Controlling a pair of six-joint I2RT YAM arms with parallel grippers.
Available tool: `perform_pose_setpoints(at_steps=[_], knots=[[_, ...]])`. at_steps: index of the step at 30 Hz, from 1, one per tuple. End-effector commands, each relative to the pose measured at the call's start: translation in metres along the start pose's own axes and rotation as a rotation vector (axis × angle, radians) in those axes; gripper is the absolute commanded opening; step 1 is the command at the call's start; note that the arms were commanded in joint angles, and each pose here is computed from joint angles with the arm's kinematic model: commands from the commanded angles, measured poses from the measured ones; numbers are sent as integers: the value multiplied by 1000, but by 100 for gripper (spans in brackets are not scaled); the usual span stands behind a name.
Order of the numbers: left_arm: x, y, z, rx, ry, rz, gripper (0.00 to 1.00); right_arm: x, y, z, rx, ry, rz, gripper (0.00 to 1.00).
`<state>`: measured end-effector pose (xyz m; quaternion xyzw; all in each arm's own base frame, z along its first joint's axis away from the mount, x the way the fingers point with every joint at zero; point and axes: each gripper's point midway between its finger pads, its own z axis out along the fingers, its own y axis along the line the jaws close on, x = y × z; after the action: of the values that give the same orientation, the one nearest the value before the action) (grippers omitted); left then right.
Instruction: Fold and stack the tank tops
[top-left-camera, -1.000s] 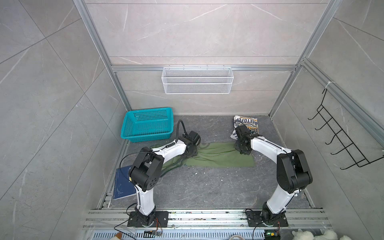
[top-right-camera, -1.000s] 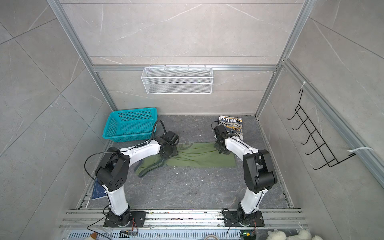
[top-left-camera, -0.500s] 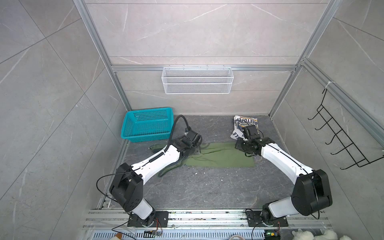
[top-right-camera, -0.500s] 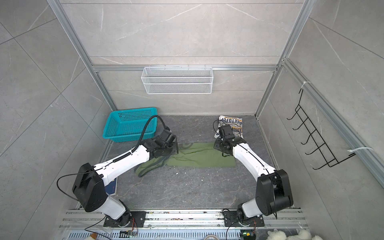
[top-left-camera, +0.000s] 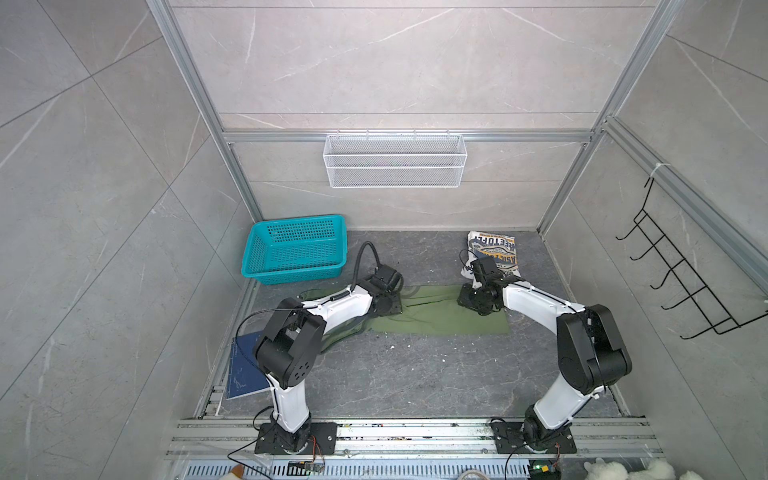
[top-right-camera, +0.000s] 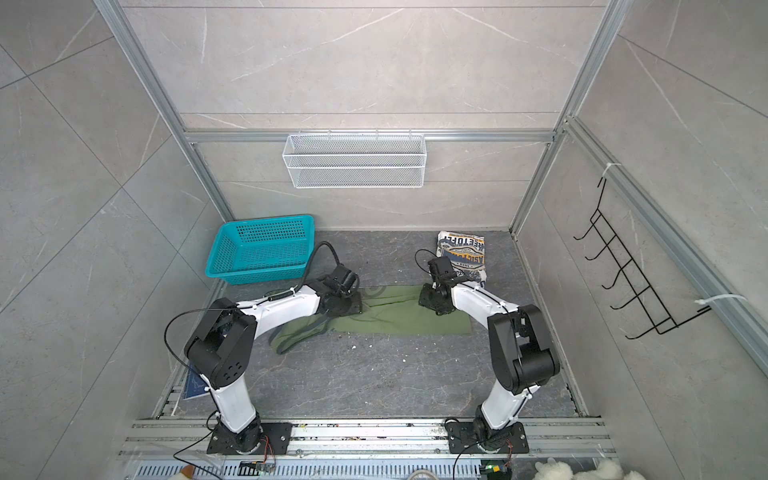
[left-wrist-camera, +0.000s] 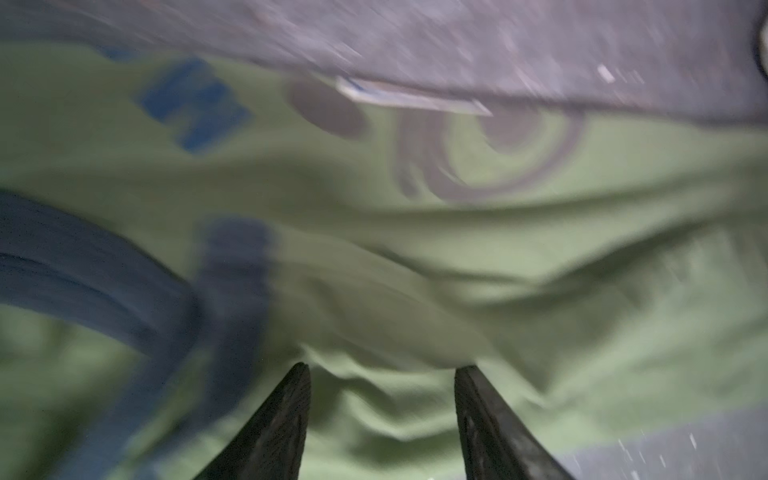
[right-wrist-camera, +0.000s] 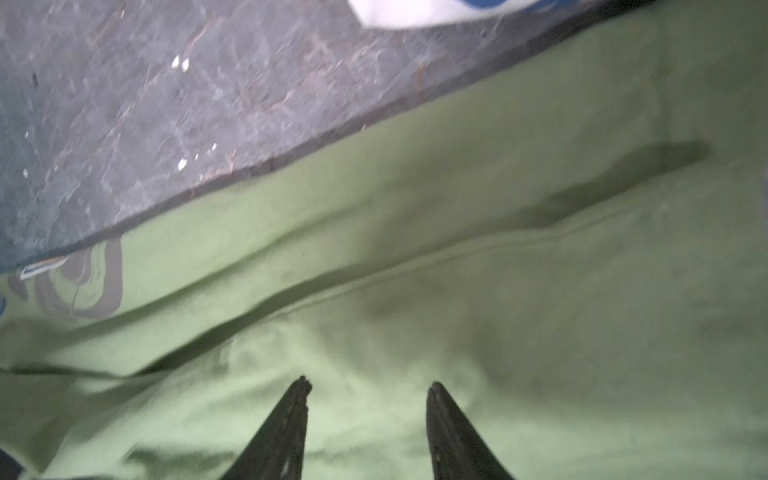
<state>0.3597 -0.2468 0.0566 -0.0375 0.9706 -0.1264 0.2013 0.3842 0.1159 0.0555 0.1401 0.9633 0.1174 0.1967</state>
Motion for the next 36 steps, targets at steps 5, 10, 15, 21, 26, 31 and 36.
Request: perform_pose_setpoints(at_steps=[5, 10, 15, 21, 26, 31, 36], knots=[[9, 69, 30, -99, 59, -181, 59, -5, -50, 32, 109, 40, 93, 49], [23, 91, 21, -141, 61, -203, 59, -5, -69, 35, 169, 38, 121, 49], [19, 96, -8, -154, 26, -163, 59, -12, -75, 30, 164, 30, 134, 49], [17, 107, -86, -195, -39, -109, 65, -17, -68, 20, 136, 20, 94, 49], [61, 153, -125, -345, -6, -141, 72, -16, -66, 16, 126, 12, 85, 49], [98, 193, -135, -361, -16, -336, 74, -16, -67, 17, 123, 11, 83, 49], [106, 210, -122, -279, -19, -499, 74, -16, -69, 23, 130, 21, 90, 49]])
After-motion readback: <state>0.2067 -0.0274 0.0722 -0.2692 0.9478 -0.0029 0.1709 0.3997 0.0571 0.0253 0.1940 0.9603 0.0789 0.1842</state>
